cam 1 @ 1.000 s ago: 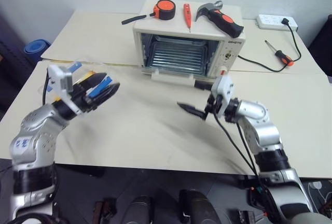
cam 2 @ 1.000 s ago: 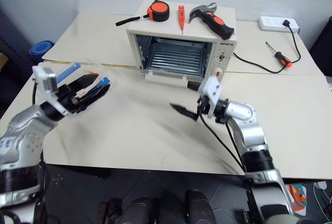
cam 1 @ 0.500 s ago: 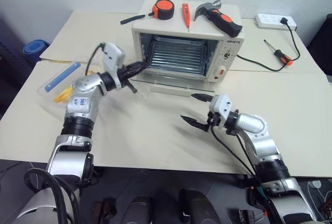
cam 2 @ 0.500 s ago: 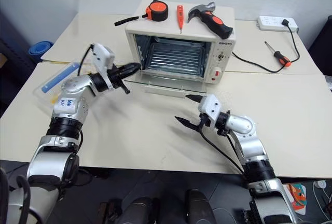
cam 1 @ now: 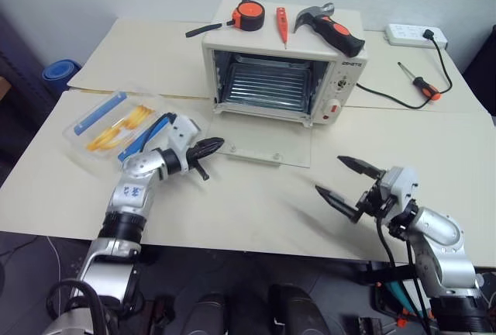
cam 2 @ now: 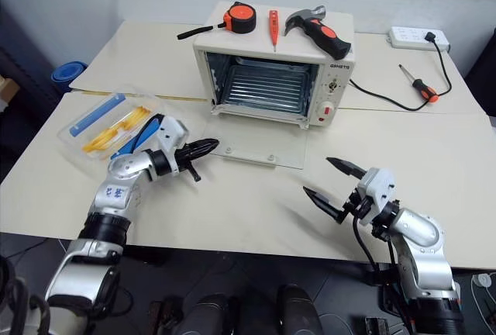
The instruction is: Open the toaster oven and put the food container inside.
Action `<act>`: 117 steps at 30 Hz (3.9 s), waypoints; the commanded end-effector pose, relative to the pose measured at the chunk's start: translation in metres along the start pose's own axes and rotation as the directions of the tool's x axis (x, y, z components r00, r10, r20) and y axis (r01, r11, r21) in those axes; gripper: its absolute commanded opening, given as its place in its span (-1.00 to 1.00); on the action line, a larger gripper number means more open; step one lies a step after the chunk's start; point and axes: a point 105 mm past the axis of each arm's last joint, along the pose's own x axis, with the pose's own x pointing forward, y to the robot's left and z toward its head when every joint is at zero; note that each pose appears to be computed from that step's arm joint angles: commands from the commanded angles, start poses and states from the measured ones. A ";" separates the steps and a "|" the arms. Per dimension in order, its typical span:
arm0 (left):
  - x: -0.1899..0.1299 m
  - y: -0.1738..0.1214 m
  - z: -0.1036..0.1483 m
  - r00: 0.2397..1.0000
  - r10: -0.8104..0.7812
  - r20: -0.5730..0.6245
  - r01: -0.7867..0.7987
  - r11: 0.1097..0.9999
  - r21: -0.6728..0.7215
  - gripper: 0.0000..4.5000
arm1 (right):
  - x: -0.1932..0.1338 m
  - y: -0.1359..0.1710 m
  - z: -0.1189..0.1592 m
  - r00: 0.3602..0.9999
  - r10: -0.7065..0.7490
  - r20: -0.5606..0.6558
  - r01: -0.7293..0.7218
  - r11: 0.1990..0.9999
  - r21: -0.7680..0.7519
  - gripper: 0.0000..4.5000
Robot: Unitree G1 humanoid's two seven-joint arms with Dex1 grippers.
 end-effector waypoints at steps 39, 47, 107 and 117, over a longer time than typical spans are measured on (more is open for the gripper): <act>-0.183 0.129 0.009 0.489 0.732 -0.474 -0.839 0.247 -0.484 0.74 | 0.066 0.022 0.036 0.943 0.220 0.252 -0.190 0.972 -0.136 1.00; -0.194 0.143 0.017 0.472 0.749 -0.465 -0.850 0.246 -0.467 -0.35 | 0.066 0.024 0.036 0.945 0.210 0.251 -0.181 0.974 -0.137 1.00; 0.021 -0.021 0.043 0.954 -0.300 -0.014 0.300 0.954 0.025 -1.00 | 0.088 0.015 -0.012 0.973 0.071 -0.220 -0.059 0.996 0.060 -0.88; 0.076 0.010 0.060 0.990 -0.003 0.138 0.011 0.998 -0.058 -1.00 | 0.137 -0.060 0.002 0.977 -0.178 -0.121 0.169 0.982 -0.080 -0.88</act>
